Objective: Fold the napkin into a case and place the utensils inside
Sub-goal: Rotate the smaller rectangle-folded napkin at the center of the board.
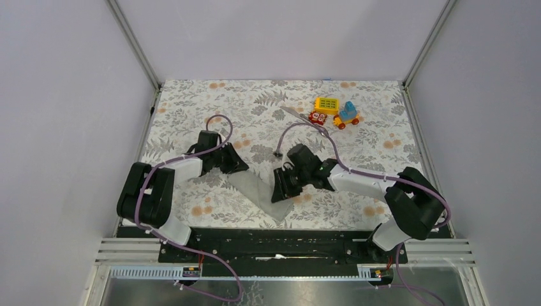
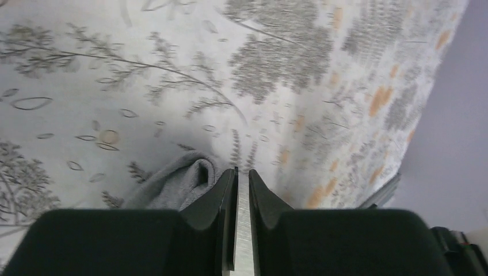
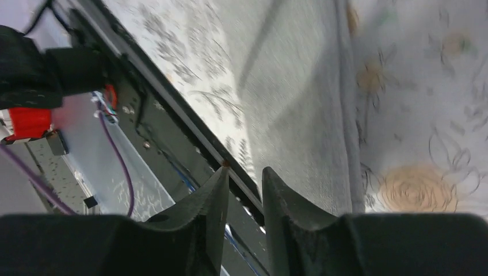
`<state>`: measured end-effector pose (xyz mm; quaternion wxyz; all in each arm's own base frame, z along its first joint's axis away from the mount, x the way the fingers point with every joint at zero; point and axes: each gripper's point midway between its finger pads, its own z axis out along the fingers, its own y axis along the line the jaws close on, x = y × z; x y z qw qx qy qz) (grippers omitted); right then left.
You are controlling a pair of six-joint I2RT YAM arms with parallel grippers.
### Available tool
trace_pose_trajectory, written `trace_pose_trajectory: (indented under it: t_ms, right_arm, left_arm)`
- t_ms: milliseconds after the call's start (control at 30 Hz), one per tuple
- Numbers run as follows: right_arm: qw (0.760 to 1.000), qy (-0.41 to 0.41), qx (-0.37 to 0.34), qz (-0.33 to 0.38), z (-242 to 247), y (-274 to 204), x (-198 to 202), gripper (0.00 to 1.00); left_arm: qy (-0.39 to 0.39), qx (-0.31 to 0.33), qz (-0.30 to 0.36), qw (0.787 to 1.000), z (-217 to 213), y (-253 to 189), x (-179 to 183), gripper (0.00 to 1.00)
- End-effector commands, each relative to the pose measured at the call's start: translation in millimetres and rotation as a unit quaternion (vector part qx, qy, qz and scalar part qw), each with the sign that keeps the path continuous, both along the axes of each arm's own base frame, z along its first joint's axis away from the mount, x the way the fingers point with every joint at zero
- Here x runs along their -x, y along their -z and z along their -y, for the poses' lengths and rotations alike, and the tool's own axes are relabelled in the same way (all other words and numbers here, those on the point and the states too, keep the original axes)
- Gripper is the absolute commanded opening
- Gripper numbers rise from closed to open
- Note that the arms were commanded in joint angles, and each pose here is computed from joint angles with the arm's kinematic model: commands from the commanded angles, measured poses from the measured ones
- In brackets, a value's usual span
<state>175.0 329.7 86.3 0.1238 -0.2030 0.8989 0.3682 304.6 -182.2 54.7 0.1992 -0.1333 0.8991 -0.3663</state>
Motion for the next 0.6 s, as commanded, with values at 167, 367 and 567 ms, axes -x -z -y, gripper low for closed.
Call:
trace_pose_trajectory:
  t_ms: [167, 367, 567]
  right_arm:
    - [0.982, 0.096, 0.158, 0.035, 62.7, 82.3, -21.4, 0.33]
    - [0.942, 0.110, 0.280, 0.148, 89.2, 79.5, -87.5, 0.39]
    - [0.953, 0.055, 0.233, 0.189, 21.3, 53.8, -154.1, 0.52]
  left_arm:
    - [-0.058, -0.070, -0.028, 0.996, -25.7, 57.2, -4.2, 0.13]
    - [-0.111, -0.083, -0.020, 0.990, -44.9, 43.0, 8.1, 0.08]
    - [-0.199, -0.060, -0.006, 0.978, -65.9, 30.1, 46.1, 0.07]
